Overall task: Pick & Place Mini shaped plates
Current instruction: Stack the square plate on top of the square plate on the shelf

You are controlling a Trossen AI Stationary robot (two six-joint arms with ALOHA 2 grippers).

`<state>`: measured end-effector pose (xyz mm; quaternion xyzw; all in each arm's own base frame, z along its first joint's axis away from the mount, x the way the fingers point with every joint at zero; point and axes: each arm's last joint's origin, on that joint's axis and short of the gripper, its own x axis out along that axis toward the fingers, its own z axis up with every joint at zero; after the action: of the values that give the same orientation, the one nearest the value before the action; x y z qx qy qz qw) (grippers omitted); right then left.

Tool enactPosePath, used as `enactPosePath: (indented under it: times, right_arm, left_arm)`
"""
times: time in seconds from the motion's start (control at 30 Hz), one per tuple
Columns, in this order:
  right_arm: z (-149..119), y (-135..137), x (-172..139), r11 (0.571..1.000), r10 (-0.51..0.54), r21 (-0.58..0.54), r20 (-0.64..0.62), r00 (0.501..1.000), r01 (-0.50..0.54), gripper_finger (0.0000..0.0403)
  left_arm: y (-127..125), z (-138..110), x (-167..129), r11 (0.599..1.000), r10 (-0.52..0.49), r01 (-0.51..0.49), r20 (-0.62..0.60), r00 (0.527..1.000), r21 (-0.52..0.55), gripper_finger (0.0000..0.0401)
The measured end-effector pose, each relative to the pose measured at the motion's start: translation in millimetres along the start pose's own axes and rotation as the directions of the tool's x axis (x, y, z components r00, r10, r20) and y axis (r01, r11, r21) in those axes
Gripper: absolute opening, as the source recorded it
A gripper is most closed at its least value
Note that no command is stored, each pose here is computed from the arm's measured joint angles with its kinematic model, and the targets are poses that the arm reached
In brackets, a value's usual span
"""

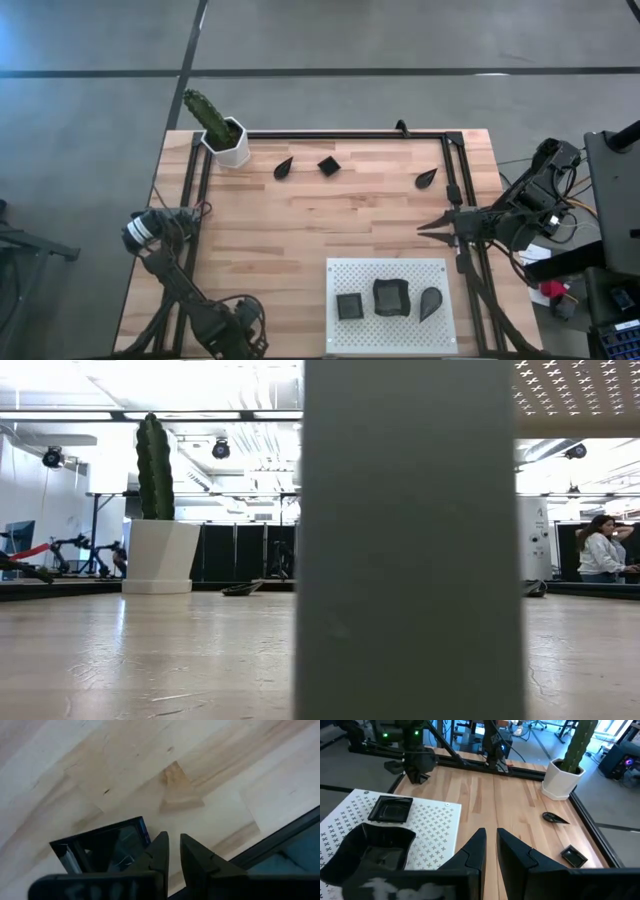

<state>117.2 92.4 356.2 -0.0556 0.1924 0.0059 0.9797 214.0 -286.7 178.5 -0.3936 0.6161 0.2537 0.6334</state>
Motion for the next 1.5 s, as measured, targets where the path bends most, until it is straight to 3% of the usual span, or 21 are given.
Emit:
enactPosePath:
  times: [0.43,0.57,0.97,1.5]
  right_arm:
    - [-0.1,0.0,0.1,1.000,-0.002,-0.003,0.000,1.000,0.002,0.0043]
    - [-0.1,0.0,0.1,1.000,-0.003,-0.005,-0.001,1.000,0.003,0.0043]
    - [-3.5,0.7,1.9,1.000,-0.006,-0.024,-0.012,1.000,0.005,0.0043]
    - [-3.9,0.8,2.0,0.999,-0.006,-0.034,-0.013,1.000,0.005,0.0043]
  left_arm:
    - [-13.2,9.1,-10.5,0.998,-0.041,0.042,-0.021,0.999,0.053,0.0039]
    - [-13.3,6.8,-11.6,0.999,-0.027,0.028,-0.080,0.996,0.018,0.0039]
    - [-1.2,10.3,-7.8,0.994,0.075,-0.079,-0.054,0.996,-0.079,0.0039]
    - [3.7,10.5,0.0,0.990,0.093,-0.102,-0.096,0.991,-0.098,0.0039]
